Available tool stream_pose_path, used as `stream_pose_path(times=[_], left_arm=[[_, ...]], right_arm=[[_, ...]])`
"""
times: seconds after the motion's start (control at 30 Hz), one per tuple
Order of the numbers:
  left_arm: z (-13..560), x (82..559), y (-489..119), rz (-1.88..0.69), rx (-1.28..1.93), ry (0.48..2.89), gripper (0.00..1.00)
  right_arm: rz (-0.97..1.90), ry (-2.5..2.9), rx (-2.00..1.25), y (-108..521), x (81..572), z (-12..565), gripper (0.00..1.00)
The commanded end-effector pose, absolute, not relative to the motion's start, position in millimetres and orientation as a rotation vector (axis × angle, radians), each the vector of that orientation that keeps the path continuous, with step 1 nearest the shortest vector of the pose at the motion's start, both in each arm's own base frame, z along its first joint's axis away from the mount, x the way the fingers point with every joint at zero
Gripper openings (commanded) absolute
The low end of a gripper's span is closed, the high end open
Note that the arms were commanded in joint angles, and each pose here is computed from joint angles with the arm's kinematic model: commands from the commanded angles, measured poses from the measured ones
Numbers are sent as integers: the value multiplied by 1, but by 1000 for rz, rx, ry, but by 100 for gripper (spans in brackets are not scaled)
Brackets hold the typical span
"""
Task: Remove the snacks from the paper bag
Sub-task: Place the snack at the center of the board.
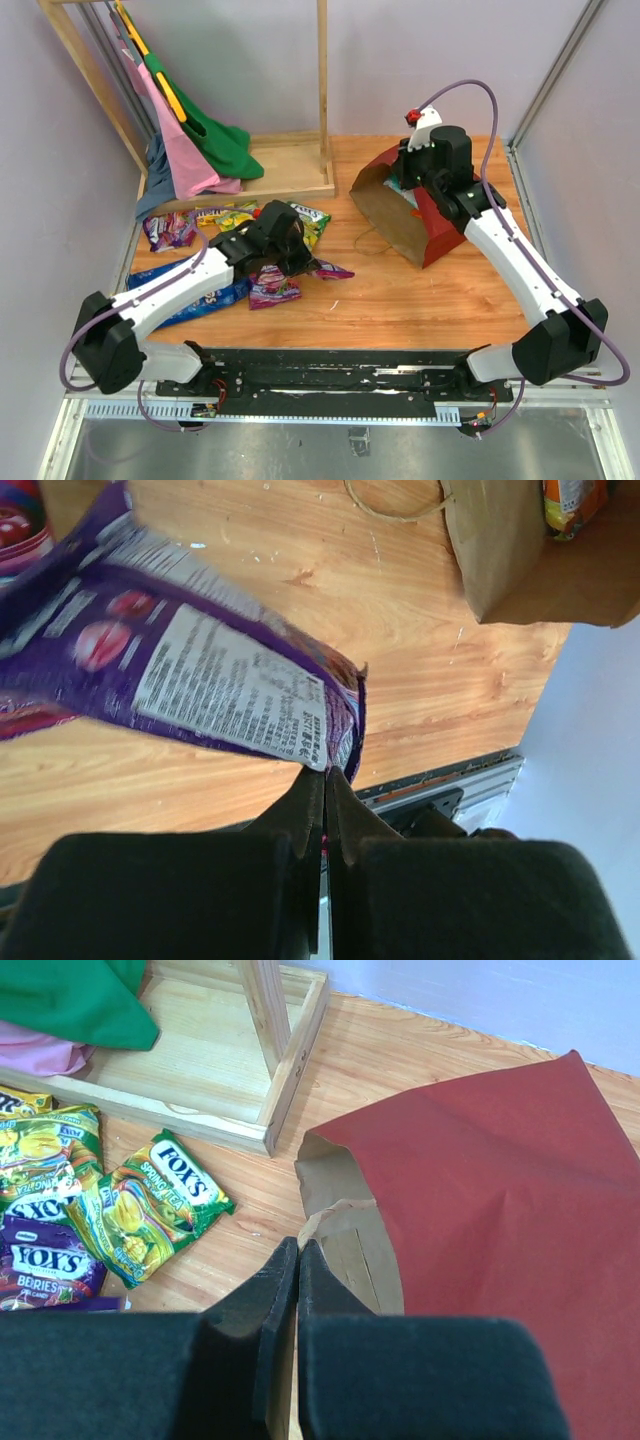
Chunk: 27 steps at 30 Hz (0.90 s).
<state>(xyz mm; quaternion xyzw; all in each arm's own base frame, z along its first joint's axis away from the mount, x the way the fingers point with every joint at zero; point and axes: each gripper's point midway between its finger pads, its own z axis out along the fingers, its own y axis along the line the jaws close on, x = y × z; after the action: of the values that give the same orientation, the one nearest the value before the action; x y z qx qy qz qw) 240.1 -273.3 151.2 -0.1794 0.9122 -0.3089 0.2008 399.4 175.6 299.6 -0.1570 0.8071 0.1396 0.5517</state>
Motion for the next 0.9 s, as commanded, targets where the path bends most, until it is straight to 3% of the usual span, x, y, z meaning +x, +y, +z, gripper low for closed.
stream_pose_path(times=[0.0,0.13,0.53,0.87], left_arm=[[187,232,-251,-759,-555,2469,1],[188,224,-224,-531,-610,2502,1],[166,195,-242,-326,-571,2749,1],[183,189,-225,-175,-590,2755,1]], right_arm=[[388,1835,-345,177,394,325,1],[420,1829,-339,180,390,327,1],[464,1813,-336,183,381,335,1],[485,1820,-335,188,384,329,1]])
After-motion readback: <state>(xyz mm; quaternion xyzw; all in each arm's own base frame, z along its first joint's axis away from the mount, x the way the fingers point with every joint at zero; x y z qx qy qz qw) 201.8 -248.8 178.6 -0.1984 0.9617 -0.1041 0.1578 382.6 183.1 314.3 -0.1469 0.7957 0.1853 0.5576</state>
